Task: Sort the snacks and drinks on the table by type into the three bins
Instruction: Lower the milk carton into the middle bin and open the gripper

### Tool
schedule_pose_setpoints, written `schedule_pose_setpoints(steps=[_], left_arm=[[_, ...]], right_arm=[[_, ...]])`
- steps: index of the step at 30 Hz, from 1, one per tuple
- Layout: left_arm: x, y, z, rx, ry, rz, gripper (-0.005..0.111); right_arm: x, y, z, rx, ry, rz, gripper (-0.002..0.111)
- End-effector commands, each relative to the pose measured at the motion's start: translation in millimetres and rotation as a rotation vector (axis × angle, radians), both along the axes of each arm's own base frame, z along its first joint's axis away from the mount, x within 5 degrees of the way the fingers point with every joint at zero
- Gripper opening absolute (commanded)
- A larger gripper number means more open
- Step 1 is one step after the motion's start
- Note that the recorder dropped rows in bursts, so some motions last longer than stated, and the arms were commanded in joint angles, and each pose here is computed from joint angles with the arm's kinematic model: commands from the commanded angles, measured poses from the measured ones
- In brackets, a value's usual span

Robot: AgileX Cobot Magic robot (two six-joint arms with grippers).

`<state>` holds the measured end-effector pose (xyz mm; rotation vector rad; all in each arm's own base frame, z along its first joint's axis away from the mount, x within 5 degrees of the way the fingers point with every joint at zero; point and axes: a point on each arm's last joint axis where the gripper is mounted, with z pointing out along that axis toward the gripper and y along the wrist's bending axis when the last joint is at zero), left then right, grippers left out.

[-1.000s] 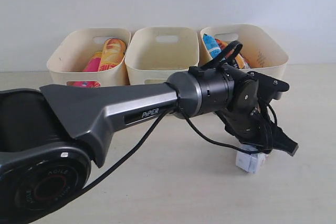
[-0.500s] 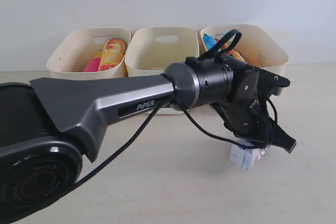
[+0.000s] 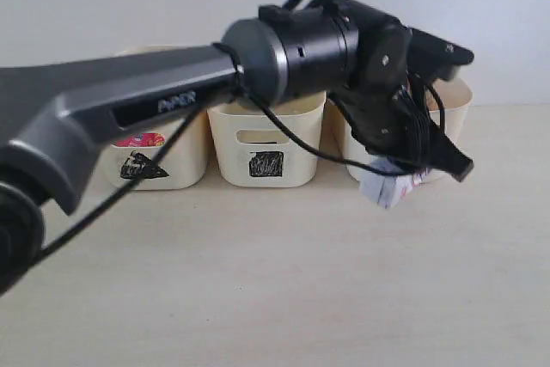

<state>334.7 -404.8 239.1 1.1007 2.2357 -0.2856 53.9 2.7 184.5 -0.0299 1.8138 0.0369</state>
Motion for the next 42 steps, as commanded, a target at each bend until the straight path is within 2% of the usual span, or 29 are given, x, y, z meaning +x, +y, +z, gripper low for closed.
schedule_pose_setpoints(steps=[1, 5, 9, 17, 21, 24, 29, 35, 38, 42], left_arm=[[12.2, 25.7, 53.6, -0.09, -0.1, 0.042, 0.004], [29.7, 52.4, 78.7, -0.136, -0.154, 0.1, 0.004], [48.1, 73.4, 87.4, -0.153, -0.199, 0.151, 0.004], [72.5, 99.0, 90.2, -0.002, -0.398, 0.258, 0.004], [78.6, 101.9, 83.4, 0.052, -0.429, 0.266, 0.004], [88.0, 103.5, 66.3, 0.076, -0.409, 0.276, 0.004], [106.7, 113.4, 44.0, 0.04, -0.368, 0.351, 0.004], [116.6, 115.7, 29.1, 0.025, -0.36, 0.365, 0.004], [118.5, 115.3, 22.7, 0.032, -0.352, 0.365, 0.017], [119.6, 114.6, 17.5, 0.039, -0.346, 0.363, 0.049]], right_arm=[[0.0, -0.2, -0.5, -0.002, -0.007, -0.003, 0.0], [0.0, -0.2, -0.5, -0.002, -0.007, -0.003, 0.0], [0.0, -0.2, -0.5, -0.002, -0.007, -0.003, 0.0], [0.0, -0.2, -0.5, -0.002, -0.007, -0.003, 0.0], [0.0, -0.2, -0.5, -0.002, -0.007, -0.003, 0.0], [0.0, -0.2, -0.5, -0.002, -0.007, -0.003, 0.0], [0.0, -0.2, -0.7, -0.002, -0.006, -0.003, 0.0], [0.0, -0.2, -0.7, -0.002, -0.006, -0.003, 0.0], [0.0, -0.2, -0.7, -0.002, -0.006, -0.003, 0.0], [0.0, -0.2, -0.7, -0.002, -0.006, -0.003, 0.0]])
